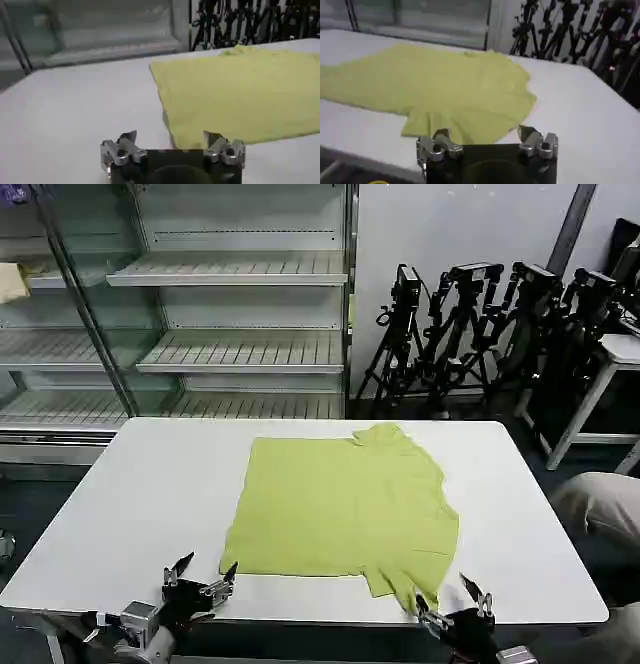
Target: Fold and organize the clothes.
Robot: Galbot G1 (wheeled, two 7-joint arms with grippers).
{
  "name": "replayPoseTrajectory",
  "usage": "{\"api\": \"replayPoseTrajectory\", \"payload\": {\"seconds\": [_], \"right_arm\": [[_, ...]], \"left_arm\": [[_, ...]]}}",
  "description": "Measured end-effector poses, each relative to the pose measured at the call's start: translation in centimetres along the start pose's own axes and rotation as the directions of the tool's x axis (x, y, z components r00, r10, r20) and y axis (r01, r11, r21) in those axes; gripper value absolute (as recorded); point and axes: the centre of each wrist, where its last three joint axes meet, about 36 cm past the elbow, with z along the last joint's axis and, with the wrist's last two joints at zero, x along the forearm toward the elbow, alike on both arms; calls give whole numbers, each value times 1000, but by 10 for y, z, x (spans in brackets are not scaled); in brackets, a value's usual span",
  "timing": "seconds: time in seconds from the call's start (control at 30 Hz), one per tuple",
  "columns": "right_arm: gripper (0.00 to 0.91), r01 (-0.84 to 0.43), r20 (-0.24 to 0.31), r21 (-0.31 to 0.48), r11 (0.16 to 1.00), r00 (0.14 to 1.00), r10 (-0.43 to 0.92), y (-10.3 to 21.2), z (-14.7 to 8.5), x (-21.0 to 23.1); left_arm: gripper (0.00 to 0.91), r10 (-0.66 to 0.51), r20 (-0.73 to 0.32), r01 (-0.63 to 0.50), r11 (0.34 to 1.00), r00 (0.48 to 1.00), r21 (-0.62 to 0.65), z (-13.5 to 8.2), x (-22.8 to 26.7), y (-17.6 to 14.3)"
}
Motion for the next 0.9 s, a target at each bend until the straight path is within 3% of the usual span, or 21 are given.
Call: {"api": "replayPoseTrajectory", "payload": {"seconds": [0.5,0.9], "right_arm": [[0,27,-70,-63,998,997,-31,5,1,2],[0,60,-57,-75,995,996,-65,3,-13,-2]], "left_arm": [[10,42,-48,-40,998,998,54,2,-8,-1],[20,66,-32,-65,996,997,55,-6,-9,1]]}}
